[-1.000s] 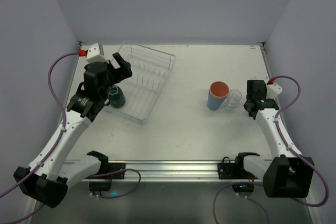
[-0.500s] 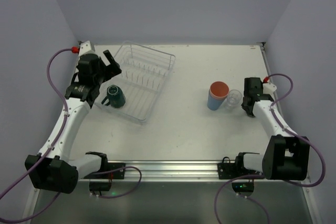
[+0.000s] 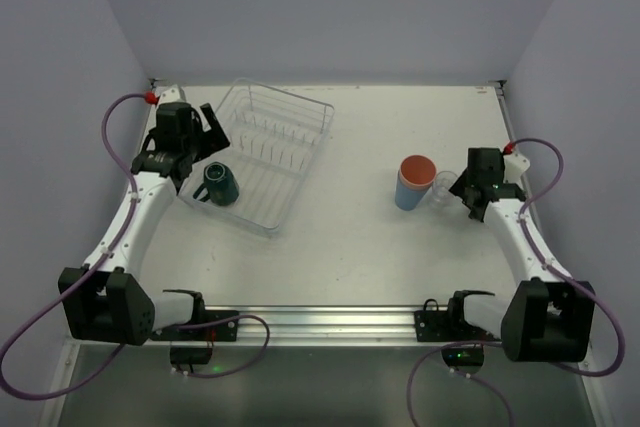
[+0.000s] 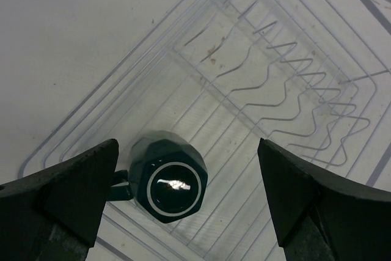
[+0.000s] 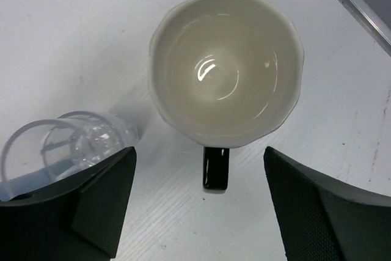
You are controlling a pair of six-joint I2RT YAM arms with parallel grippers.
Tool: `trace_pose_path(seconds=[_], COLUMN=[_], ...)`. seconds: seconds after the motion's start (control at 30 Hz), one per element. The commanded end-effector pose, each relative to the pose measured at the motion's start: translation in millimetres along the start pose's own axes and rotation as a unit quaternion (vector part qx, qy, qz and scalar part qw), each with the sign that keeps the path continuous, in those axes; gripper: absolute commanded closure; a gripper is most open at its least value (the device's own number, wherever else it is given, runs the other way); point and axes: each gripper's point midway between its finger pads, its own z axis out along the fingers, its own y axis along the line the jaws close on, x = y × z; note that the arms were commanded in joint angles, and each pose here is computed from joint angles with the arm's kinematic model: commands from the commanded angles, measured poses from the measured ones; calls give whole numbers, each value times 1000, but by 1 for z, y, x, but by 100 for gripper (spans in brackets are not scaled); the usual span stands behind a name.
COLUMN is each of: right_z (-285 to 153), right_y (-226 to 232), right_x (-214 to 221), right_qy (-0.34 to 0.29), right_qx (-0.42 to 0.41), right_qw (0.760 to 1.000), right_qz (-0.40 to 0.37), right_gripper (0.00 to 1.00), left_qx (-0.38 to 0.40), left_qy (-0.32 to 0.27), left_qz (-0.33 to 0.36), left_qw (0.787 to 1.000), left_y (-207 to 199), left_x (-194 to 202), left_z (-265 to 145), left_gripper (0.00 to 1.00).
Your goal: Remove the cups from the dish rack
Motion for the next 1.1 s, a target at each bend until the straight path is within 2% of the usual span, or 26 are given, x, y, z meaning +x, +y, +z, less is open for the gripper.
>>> trace_pose_path(seconds=[0.0, 0.03, 0.1, 0.3, 0.37, 0.47, 0.7, 1.07], right_z=[-24, -30, -47, -107, -121, -129, -144, -151], right_y=[17, 19, 25, 42, 40, 30, 33, 42], right_x=[-2, -3, -2, -6, -9, -15, -14, -8], right_qy=[-17, -19, -21, -43, -54, -63, -71, -71], right_qx=[-46, -54, -83, -188, -198, -191, -240, -279], right_qw=[999, 998, 996, 981, 979, 980, 968, 958], right_qz=[2, 3, 5, 6, 4, 8, 5, -10], right_gripper=[12, 1, 1, 1, 1, 1, 1, 1], left_qx=[-24, -29, -32, 25, 28, 36, 43, 18], left_qy=[-6, -5, 0, -8, -4, 20, 83, 83], left_qz=[30, 37, 58, 114, 127, 140, 169, 204], left_qw=[999, 999, 998, 993, 991, 989, 981, 975], left_y=[16, 19, 23, 17, 21, 22, 33, 40], left_x=[0, 2, 5, 17, 25, 39, 82, 73], left_z=[-4, -4, -5, -19, -21, -17, -7, 8], left_gripper=[0, 0, 0, 0, 0, 0, 0, 0])
